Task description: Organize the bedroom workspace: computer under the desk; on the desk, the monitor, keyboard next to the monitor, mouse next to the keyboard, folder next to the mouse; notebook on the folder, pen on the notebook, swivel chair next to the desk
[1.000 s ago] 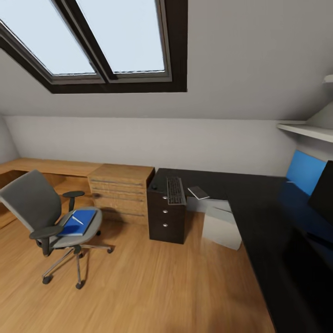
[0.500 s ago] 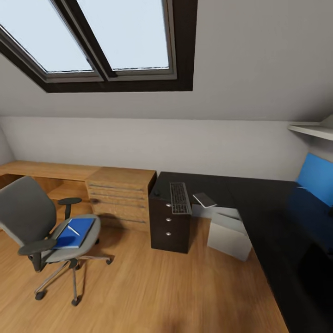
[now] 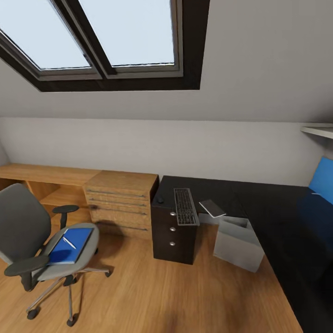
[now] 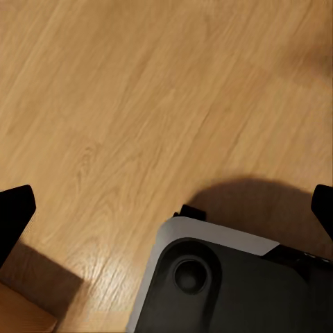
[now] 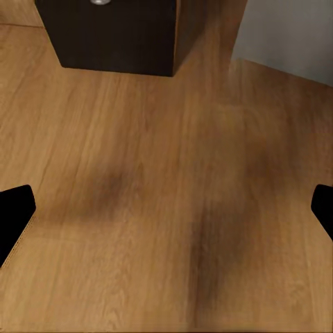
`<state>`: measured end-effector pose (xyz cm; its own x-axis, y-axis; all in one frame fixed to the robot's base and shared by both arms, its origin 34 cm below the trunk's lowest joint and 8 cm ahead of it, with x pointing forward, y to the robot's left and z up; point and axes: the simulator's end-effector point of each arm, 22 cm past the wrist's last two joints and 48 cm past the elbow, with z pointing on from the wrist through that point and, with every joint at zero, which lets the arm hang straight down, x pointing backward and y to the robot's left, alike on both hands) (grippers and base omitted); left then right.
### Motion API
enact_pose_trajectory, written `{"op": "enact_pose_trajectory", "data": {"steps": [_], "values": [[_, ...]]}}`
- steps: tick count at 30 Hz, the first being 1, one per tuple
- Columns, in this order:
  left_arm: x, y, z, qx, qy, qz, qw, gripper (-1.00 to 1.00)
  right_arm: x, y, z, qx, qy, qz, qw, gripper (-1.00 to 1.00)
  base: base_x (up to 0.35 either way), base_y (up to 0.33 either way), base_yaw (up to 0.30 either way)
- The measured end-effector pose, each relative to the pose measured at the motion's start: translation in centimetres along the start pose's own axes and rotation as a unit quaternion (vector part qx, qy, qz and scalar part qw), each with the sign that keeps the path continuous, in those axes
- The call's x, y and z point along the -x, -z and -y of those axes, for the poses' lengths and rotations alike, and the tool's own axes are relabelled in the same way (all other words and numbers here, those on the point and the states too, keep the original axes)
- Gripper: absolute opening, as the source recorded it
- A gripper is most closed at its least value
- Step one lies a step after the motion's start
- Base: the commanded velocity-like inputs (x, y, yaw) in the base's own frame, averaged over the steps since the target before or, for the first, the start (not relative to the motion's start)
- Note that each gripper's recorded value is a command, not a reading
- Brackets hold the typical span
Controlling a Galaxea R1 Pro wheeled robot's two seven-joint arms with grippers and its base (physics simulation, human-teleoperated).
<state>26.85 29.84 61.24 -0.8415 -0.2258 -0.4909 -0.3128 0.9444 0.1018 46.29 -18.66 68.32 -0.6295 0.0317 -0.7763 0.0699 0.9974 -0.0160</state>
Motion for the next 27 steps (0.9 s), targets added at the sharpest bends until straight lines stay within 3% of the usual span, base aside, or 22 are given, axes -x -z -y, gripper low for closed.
{"op": "enact_pose_trajectory", "data": {"steps": [12, 16, 27], "values": [[0.39, -0.03, 0.08, -0.001, 0.002, 0.005, 1.0000, 1.00, 0.42, 0.00, -0.01, 0.000, 0.000, 0.005, 1.0000, 1.00, 0.315, 0.130, -0.166], [0.54, -0.05, 0.12, -0.001, 0.002, 0.007, 1.0000, 1.00, 0.60, -0.01, -0.57, 0.015, 0.001, 0.007, 0.9999, 1.00, 0.253, 0.216, -0.196], [0.93, -0.09, 0.26, -0.003, 0.002, 0.013, 0.9999, 1.00, 1.00, -0.03, -0.97, 0.024, 0.000, 0.011, 0.9997, 1.00, 0.098, 0.128, -0.155]]}}
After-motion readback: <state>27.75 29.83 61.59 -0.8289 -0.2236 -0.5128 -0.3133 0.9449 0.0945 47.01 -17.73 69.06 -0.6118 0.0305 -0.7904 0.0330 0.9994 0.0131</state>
